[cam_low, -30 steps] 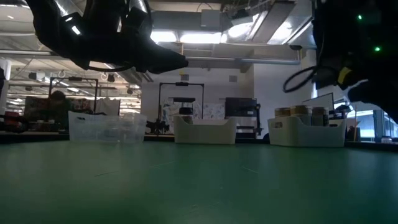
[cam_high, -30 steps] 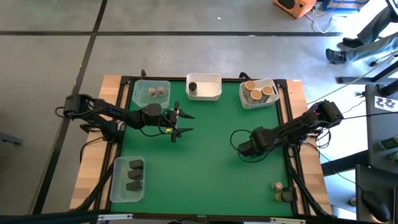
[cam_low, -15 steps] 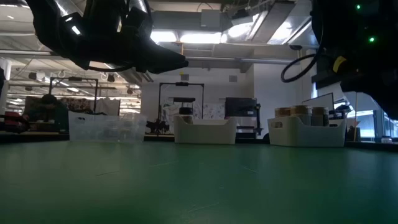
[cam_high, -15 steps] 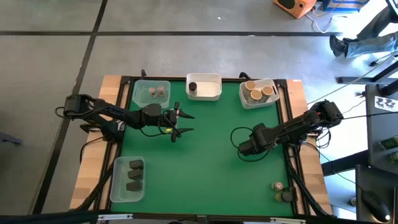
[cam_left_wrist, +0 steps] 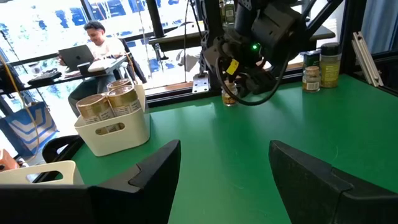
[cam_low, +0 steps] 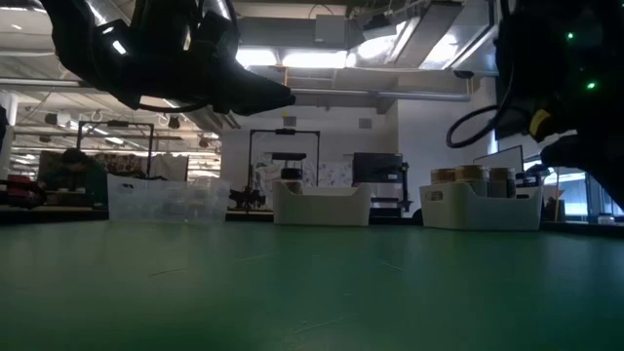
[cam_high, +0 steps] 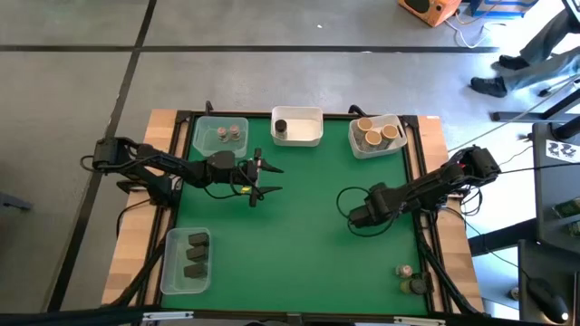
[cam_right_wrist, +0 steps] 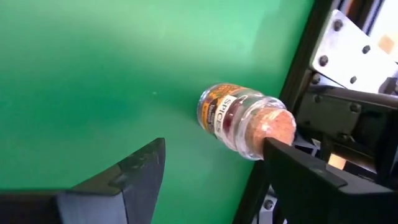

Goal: Sort spices by type
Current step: Put the top small brown seasoning bottle into the top transparent bin

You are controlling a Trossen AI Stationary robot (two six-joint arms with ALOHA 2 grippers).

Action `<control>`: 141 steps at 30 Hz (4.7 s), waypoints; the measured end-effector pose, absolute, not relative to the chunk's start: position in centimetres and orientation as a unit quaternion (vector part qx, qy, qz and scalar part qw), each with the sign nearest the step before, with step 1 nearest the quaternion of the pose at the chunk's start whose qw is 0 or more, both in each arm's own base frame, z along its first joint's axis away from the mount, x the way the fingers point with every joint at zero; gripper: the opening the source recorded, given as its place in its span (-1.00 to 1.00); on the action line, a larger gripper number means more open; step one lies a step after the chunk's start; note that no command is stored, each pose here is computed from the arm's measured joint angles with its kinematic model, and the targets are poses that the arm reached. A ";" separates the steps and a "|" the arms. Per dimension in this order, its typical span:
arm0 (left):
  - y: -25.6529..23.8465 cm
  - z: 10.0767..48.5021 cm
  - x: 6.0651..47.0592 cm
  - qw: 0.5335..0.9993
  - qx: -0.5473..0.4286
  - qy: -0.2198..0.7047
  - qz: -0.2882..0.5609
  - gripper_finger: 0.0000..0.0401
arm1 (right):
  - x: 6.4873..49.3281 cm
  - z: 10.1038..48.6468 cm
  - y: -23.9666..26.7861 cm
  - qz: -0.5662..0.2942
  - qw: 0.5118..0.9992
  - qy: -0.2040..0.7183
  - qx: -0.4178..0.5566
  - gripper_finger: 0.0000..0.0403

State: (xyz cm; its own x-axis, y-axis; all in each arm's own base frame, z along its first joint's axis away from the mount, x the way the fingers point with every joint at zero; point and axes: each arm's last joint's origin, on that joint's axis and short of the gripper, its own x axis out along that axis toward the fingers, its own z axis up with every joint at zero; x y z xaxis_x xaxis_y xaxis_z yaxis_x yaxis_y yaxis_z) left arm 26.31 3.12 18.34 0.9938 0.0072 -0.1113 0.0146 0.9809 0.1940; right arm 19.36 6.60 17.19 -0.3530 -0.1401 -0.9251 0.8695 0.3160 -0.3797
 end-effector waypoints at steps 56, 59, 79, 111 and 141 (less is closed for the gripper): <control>3.1 18.3 26.3 0.994 0.095 0.056 -0.002 0.16 | 21.0 14.5 3.9 -0.190 0.636 0.740 0.111 0.00; 3.1 18.3 26.3 0.994 0.094 0.056 -0.002 0.16 | 20.9 14.4 3.8 -0.202 0.637 0.735 0.115 -0.03; 3.0 18.8 26.5 0.998 0.039 0.040 0.000 0.16 | 27.2 13.0 4.0 -0.165 0.910 0.376 0.050 -0.03; 1.4 18.3 26.7 0.998 -0.003 0.064 -0.017 0.16 | 30.2 12.4 4.5 -0.166 0.935 0.312 -0.020 0.39; 1.2 13.5 40.7 0.980 -0.033 0.193 -0.023 0.16 | 21.2 18.9 2.2 -0.271 0.912 0.306 -0.022 0.40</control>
State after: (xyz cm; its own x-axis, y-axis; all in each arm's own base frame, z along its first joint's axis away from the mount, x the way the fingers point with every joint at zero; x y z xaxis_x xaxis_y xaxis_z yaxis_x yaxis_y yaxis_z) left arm 40.72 1.21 13.53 0.9241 -0.0583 -0.3777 0.0328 0.9968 -0.0735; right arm 21.21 2.22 18.91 0.6659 -0.5077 -0.5466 0.4807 0.8523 -0.2061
